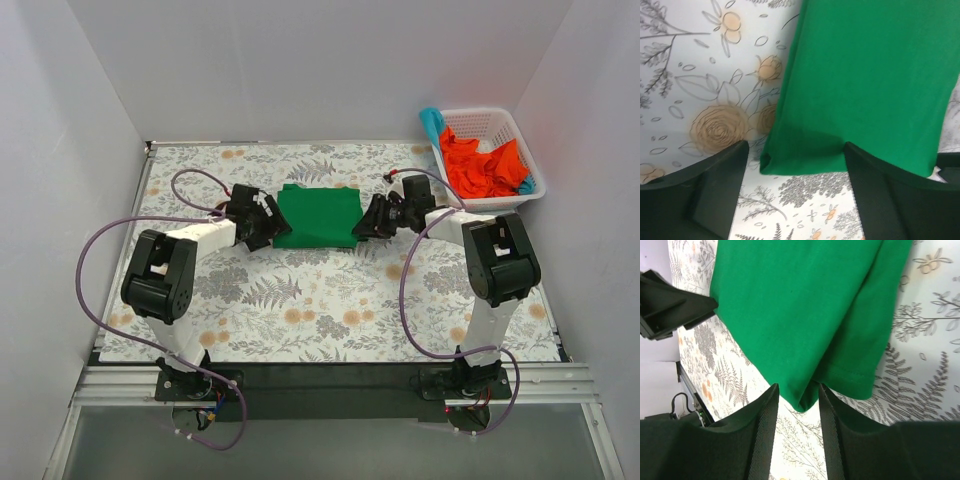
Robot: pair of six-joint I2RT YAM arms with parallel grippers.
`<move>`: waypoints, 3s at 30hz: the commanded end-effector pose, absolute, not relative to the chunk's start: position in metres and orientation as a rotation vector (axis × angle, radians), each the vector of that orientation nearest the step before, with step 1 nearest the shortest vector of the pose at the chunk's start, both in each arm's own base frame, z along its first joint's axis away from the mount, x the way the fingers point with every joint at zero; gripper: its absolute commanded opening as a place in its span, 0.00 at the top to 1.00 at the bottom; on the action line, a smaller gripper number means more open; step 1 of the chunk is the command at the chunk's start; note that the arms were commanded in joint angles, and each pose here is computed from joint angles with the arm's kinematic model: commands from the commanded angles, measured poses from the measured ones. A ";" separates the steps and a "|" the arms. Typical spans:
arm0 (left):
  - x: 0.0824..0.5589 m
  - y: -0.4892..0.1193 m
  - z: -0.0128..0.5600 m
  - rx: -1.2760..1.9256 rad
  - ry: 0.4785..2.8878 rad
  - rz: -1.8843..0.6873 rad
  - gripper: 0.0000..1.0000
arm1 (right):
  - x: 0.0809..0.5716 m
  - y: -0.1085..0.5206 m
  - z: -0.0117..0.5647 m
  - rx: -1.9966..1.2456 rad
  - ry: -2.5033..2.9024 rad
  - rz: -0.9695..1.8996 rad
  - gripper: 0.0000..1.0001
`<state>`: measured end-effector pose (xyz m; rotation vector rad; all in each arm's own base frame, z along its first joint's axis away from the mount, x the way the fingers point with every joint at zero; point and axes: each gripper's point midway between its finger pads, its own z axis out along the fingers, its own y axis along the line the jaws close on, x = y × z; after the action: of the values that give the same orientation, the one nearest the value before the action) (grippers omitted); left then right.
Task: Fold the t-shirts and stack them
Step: Fold the tshirt
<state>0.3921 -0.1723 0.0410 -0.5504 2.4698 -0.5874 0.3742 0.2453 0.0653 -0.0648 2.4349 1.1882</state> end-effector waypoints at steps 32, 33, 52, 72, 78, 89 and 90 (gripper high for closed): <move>0.258 -0.184 0.087 -0.519 2.490 -0.558 0.12 | 0.326 0.219 0.075 -0.339 2.535 0.694 0.33; 0.264 -0.185 0.088 -0.513 2.491 -0.545 0.12 | 0.328 0.220 0.073 -0.333 2.538 0.703 0.33; 0.276 -0.198 0.046 -0.444 2.610 -0.481 0.15 | 0.318 0.269 0.056 -0.394 2.561 1.068 0.34; 0.325 -0.169 0.092 -0.571 2.430 -0.511 0.29 | 0.291 0.264 0.028 -0.351 2.558 1.275 0.99; 0.362 -0.174 0.094 -0.519 2.393 -0.522 0.50 | 0.284 0.261 0.014 -0.348 2.578 1.293 0.99; 0.406 -0.191 0.039 -0.552 2.473 -0.520 0.68 | 0.269 0.238 -0.013 -0.247 2.650 1.289 0.99; 0.407 -0.189 0.035 -0.567 2.484 -0.514 0.68 | 0.268 0.237 -0.013 -0.248 2.652 1.289 0.99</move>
<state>0.3898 -0.1925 0.0296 -0.5478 2.5166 -0.5128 0.2901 0.2562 0.0236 -0.3227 2.5008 1.3740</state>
